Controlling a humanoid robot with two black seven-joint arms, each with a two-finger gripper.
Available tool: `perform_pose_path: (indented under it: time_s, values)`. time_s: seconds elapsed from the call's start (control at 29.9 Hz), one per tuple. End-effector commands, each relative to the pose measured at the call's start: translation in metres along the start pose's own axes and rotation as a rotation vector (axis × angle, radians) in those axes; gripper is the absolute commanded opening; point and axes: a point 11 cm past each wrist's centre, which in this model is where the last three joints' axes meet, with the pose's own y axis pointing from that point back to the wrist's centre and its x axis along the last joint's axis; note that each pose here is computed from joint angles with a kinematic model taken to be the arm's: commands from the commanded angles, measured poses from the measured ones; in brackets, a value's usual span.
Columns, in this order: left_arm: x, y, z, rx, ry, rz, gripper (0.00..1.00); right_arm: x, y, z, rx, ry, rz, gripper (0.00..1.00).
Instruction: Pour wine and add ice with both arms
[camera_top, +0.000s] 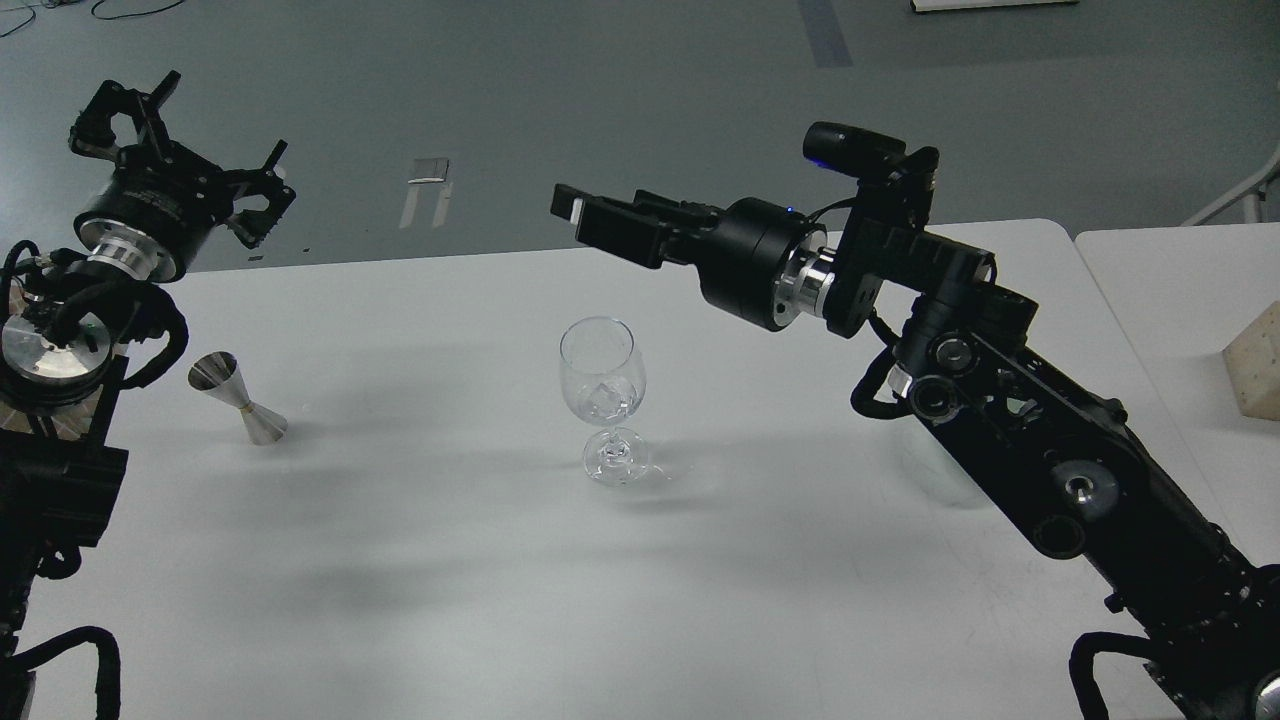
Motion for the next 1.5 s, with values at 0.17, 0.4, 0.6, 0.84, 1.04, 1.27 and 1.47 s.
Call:
perform_pose_path:
  time_s: [0.17,0.4,0.6,0.84,1.04,1.27,1.47]
  values:
    - [0.001,0.0,-0.007,0.01,0.006,0.003,0.98,0.067,0.024,0.026,0.028,-0.286,0.282,1.0]
    - [0.003,0.001,-0.008,0.011,0.011,0.006,0.98,0.112,0.054,0.061,0.106,-0.647,0.477,1.0]
    - [0.008,0.004,-0.009,0.012,0.006,0.014,0.98,0.156,0.071,0.095,0.19,-0.988,0.676,1.0]
    - [0.015,-0.002,-0.006,0.0,0.02,0.046,0.98,0.165,0.077,0.139,0.326,-1.419,0.759,1.0]
    - [0.003,-0.02,-0.022,0.039,0.005,0.032,0.98,0.16,0.077,0.165,0.349,-1.53,0.84,1.0]
    - [-0.008,-0.039,-0.04,0.008,-0.07,0.042,0.98,0.149,0.083,0.195,0.344,-1.544,0.957,1.0]
    - [-0.01,-0.053,-0.034,-0.002,-0.052,0.067,0.98,0.15,0.081,0.192,0.348,-1.536,0.945,1.0]
